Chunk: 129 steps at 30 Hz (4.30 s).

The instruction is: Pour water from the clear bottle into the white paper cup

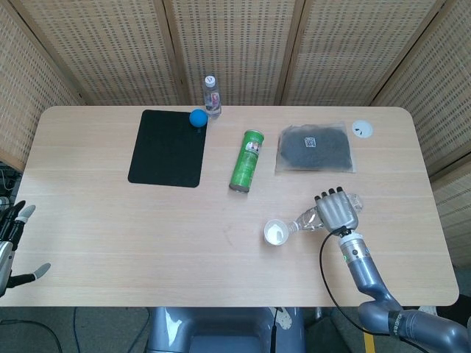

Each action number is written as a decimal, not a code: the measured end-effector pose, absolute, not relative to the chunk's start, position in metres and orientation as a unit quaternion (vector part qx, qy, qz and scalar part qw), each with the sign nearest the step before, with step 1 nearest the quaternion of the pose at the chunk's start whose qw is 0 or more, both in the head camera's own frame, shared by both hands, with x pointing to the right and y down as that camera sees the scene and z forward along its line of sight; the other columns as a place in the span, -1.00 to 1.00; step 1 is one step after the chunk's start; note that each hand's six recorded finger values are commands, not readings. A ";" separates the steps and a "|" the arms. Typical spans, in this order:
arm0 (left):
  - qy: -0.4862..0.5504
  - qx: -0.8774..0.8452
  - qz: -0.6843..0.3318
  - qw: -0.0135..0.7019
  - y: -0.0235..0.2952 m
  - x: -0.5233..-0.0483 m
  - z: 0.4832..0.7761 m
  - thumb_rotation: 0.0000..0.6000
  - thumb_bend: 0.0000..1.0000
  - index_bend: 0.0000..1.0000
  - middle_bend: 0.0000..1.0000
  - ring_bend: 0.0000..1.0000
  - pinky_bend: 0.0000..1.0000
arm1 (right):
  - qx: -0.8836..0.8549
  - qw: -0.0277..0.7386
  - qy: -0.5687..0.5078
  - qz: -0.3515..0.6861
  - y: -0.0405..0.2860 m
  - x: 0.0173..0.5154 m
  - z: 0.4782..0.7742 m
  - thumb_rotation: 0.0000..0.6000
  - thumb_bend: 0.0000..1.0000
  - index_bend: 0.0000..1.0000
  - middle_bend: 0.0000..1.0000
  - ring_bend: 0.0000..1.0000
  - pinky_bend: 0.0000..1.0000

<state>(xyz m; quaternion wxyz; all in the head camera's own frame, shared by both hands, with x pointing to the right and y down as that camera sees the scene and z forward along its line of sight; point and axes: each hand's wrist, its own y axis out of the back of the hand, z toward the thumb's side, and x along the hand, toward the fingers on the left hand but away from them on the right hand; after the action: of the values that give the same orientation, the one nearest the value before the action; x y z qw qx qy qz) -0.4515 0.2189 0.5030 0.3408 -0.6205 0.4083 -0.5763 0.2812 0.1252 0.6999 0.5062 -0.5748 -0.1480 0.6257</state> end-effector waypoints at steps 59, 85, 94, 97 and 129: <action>0.403 -0.622 -0.579 0.341 0.220 -0.450 0.505 1.00 -0.81 -1.00 -1.00 -1.00 -1.00 | -0.732 0.224 -0.417 0.490 0.106 0.280 0.688 1.00 -0.09 0.13 0.20 -0.14 -0.11; 0.400 -0.616 -0.587 0.340 0.220 -0.450 0.509 1.00 -0.81 -1.00 -1.00 -1.00 -1.00 | -0.745 0.064 -0.546 0.379 0.114 0.316 0.749 1.00 -0.09 0.13 0.19 -0.14 -0.52; 0.396 -0.615 -0.589 0.342 0.220 -0.448 0.511 1.00 -0.81 -1.00 -1.00 -1.00 -1.00 | -0.744 0.056 -0.544 0.385 0.115 0.325 0.758 1.00 -0.09 0.13 0.18 -0.16 -0.56; 0.395 -0.614 -0.591 0.342 0.221 -0.448 0.512 1.00 -0.81 -1.00 -1.00 -1.00 -1.00 | -0.743 0.054 -0.545 0.386 0.115 0.327 0.760 1.00 -0.09 0.13 0.12 -0.18 -0.58; 0.399 -0.614 -0.586 0.345 0.222 -0.448 0.509 1.00 -0.81 -1.00 -1.00 -1.00 -1.00 | -0.761 0.046 -0.526 0.378 0.120 0.336 0.751 1.00 -1.00 -0.98 -1.00 -1.00 -1.00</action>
<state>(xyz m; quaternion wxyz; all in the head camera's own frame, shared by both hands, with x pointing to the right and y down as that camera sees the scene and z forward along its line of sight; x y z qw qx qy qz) -0.4479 0.2218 0.5087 0.3449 -0.6144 0.3994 -0.5865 0.3359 0.1199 0.7507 0.0463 -0.7606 -0.5255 0.3784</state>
